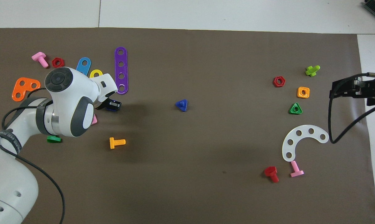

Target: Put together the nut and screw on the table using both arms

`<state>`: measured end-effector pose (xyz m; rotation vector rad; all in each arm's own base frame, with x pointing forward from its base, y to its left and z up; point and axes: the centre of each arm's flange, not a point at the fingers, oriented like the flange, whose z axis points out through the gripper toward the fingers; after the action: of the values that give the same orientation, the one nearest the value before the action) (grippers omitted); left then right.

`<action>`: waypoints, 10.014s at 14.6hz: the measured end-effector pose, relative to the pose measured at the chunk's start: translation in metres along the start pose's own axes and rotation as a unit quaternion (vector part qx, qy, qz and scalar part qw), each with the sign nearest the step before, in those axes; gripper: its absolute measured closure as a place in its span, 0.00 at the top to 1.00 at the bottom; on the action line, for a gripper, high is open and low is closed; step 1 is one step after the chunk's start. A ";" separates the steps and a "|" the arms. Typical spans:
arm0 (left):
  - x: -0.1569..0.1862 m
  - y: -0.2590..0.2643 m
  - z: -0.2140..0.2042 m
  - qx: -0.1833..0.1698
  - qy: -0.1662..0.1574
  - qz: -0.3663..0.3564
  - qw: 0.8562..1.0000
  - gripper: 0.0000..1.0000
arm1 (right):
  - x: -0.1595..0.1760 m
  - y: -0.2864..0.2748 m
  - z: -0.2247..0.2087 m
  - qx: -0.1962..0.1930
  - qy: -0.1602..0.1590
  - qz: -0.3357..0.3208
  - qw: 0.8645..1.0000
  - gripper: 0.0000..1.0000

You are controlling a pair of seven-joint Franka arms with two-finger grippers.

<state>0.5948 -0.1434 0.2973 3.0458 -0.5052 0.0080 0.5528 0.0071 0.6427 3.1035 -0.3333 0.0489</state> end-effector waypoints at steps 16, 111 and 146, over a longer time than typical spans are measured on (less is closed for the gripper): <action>0.047 0.179 -0.076 -0.020 0.033 -0.133 0.990 0.46 | -0.008 0.023 0.008 -0.003 -0.023 -0.006 1.000 1.00; 0.088 0.256 -0.047 -0.036 -0.022 -0.207 0.977 0.46 | -0.009 0.026 0.013 -0.001 -0.020 -0.004 1.000 1.00; 0.083 0.075 -0.184 -0.040 0.009 -0.254 0.966 1.00 | -0.008 0.021 0.013 0.027 -0.017 -0.002 1.000 1.00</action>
<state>0.6495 -0.2310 0.4859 2.9920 0.2802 -0.0055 0.5407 -0.0121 0.6302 3.1611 -0.3308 0.0065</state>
